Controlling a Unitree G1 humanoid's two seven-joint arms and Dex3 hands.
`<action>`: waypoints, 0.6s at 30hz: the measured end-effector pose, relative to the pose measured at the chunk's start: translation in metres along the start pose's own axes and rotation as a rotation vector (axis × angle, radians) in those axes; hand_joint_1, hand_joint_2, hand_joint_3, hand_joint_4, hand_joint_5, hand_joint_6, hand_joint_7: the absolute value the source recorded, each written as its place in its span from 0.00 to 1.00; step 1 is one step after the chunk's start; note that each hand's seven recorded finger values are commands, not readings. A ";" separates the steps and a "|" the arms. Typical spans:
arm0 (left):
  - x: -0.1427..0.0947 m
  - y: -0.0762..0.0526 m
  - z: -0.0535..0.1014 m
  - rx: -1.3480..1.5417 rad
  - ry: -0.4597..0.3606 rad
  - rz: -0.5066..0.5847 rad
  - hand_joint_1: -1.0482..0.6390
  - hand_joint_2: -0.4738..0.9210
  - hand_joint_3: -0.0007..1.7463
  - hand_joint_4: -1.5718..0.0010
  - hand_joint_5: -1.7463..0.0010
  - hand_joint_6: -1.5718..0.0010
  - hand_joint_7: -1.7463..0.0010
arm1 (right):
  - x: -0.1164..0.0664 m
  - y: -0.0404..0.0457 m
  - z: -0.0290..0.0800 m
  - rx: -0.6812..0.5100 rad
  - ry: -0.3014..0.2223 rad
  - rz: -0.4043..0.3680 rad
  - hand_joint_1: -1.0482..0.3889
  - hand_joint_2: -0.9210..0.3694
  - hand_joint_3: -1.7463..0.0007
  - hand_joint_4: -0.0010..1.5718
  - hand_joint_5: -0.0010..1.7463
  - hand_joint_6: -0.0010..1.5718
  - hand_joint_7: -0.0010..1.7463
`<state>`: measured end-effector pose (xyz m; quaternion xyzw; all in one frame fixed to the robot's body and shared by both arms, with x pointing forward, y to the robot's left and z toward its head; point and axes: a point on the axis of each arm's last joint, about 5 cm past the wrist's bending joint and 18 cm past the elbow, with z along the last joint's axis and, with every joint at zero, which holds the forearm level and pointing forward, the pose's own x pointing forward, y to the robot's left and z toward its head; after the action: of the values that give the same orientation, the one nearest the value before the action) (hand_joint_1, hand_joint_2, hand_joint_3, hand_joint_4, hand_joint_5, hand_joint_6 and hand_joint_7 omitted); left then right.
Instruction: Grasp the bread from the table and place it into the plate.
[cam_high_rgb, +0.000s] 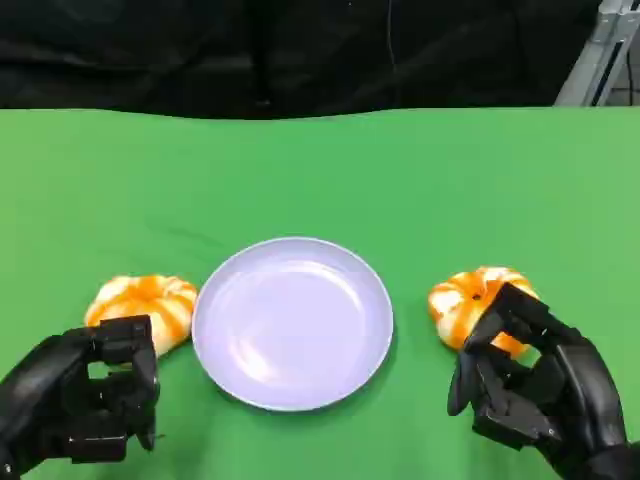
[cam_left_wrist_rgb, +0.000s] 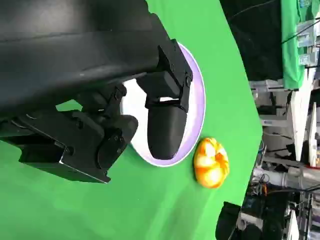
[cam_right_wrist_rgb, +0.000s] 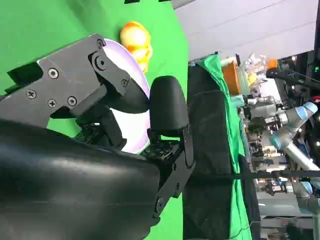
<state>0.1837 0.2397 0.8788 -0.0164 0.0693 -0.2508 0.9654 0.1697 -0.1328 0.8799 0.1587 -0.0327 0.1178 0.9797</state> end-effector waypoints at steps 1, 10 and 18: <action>0.000 0.000 0.000 0.000 0.000 0.000 0.69 0.84 0.63 0.47 0.00 0.55 0.00 | 0.000 0.0000 0.000 -0.001 0.000 0.000 0.68 0.26 0.32 0.54 1.00 0.40 0.97; 0.000 0.000 0.000 0.001 -0.001 0.000 0.69 0.84 0.64 0.47 0.00 0.55 0.00 | 0.000 0.0000 0.000 -0.001 0.000 0.000 0.67 0.26 0.32 0.55 1.00 0.40 0.98; 0.000 0.000 0.000 0.001 0.000 0.000 0.69 0.84 0.64 0.47 0.00 0.56 0.00 | 0.000 0.0000 0.000 -0.001 0.000 0.000 0.67 0.26 0.32 0.54 1.00 0.40 0.98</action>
<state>0.1837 0.2396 0.8787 -0.0160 0.0691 -0.2509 0.9654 0.1697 -0.1327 0.8799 0.1582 -0.0326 0.1177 0.9798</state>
